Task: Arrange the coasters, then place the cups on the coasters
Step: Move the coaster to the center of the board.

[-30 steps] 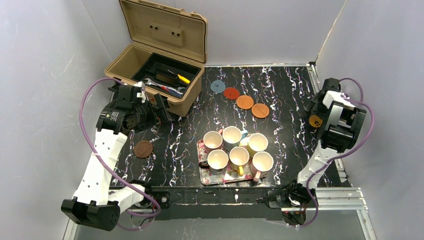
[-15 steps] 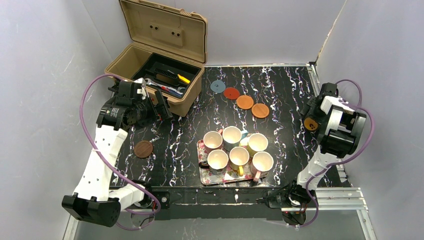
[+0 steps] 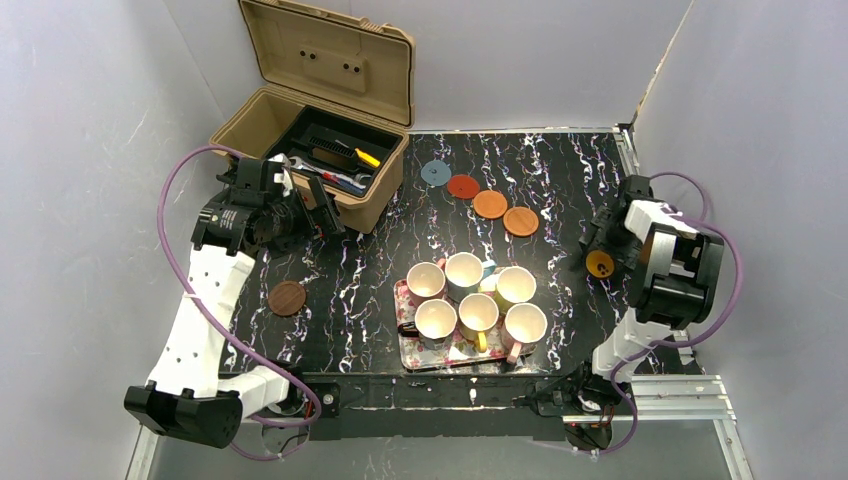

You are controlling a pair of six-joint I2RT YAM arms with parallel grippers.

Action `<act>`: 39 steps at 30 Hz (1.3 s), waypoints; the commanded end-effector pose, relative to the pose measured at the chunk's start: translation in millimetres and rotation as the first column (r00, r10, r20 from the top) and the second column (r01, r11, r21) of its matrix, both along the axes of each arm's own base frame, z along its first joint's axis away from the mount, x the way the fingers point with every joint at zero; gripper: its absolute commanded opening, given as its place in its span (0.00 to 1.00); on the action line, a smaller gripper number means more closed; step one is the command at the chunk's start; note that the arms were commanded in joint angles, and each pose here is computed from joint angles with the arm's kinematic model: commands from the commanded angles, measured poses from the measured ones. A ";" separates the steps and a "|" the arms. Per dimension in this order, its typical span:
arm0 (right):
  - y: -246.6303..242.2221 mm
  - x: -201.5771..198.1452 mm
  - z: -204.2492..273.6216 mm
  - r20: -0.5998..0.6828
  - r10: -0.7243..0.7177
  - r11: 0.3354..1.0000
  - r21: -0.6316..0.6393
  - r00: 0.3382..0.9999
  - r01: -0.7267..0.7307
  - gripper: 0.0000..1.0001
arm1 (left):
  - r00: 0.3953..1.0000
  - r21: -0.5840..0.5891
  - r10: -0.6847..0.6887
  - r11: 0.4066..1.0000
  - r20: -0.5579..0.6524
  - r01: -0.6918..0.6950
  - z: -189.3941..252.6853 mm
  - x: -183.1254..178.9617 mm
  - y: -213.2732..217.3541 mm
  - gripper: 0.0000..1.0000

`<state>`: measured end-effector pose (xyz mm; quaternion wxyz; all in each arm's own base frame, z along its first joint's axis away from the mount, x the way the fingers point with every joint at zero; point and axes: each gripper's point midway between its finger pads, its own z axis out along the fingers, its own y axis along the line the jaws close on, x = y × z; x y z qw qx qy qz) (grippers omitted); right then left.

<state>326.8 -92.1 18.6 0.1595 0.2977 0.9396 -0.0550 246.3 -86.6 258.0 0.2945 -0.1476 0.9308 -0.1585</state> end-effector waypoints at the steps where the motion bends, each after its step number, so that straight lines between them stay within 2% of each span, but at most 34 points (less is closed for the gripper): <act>1: 30.6 -20.7 -8.6 -0.095 0.034 0.999 0.020 0.995 -0.032 0.96 | 1.000 0.006 0.009 1.000 -0.001 -0.009 8.1 -2.5 1.9 0.97; 12: 74.9 20.8 -10.7 -0.056 0.093 0.995 0.054 0.994 -0.090 0.96 | 1.000 0.016 0.017 1.000 -0.005 -0.016 12.8 15.1 0.5 0.98; 24: 112.0 42.2 -6.3 -0.031 0.178 0.979 0.103 0.983 -0.174 0.98 | 0.999 0.011 0.046 0.999 -0.011 -0.046 14.6 20.8 0.9 0.98; 28: 113.2 56.0 11.4 -0.001 0.213 0.973 0.096 0.977 -0.212 0.99 | 0.998 0.004 0.069 0.998 -0.010 -0.069 13.9 23.0 1.5 0.98; 39: 101.6 92.3 82.0 0.126 0.318 0.948 -0.021 0.940 -0.318 0.99 | 0.996 -0.003 0.087 0.996 0.010 -0.087 12.5 29.0 1.6 0.98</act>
